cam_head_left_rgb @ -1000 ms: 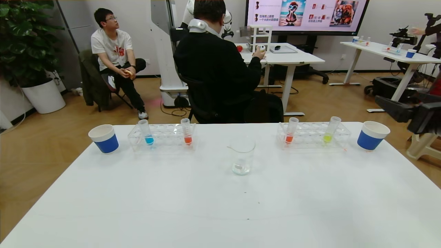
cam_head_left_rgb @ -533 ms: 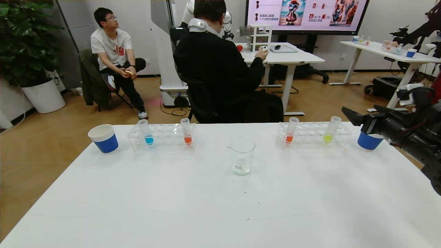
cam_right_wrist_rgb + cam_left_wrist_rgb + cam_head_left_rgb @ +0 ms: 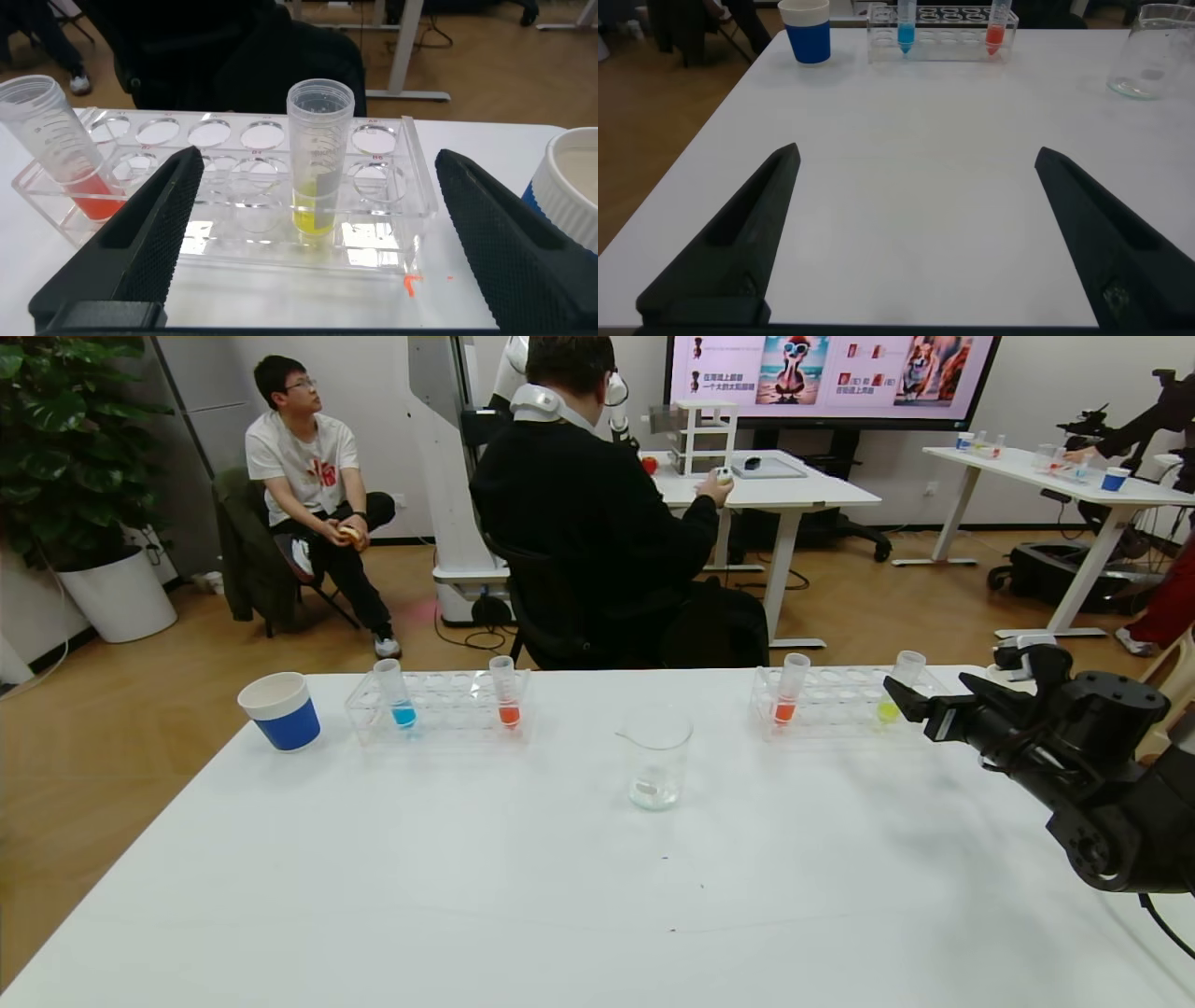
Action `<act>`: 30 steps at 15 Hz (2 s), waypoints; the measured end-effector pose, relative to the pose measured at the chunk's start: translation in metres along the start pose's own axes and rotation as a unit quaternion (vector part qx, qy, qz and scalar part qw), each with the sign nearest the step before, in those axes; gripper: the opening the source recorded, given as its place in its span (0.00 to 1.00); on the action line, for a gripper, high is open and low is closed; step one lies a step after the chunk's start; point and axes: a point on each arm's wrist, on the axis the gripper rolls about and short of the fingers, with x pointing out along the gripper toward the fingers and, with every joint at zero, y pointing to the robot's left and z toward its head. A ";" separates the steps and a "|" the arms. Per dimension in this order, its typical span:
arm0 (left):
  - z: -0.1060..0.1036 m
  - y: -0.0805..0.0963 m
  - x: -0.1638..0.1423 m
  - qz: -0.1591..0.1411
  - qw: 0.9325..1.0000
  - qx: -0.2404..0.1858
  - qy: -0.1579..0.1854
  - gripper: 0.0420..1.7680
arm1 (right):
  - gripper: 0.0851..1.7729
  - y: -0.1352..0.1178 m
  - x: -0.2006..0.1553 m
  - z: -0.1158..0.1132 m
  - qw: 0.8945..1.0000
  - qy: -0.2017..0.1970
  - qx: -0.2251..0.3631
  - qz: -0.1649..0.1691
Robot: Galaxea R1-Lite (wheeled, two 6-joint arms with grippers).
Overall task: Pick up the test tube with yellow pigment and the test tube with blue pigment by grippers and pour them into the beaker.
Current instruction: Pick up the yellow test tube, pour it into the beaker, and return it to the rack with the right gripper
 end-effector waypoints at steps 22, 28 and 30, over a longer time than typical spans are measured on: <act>0.000 0.000 0.000 0.000 1.000 0.000 0.000 0.99 | 0.32 -0.007 0.064 -0.012 0.999 -0.034 -0.008 0.010; 0.000 0.000 0.000 0.000 1.000 0.000 0.000 0.99 | 0.26 -0.006 0.060 0.005 1.000 -0.025 -0.007 0.005; 0.000 0.000 0.000 0.000 1.000 0.000 0.000 0.99 | 0.26 -0.005 0.058 0.020 1.000 -0.019 -0.008 0.004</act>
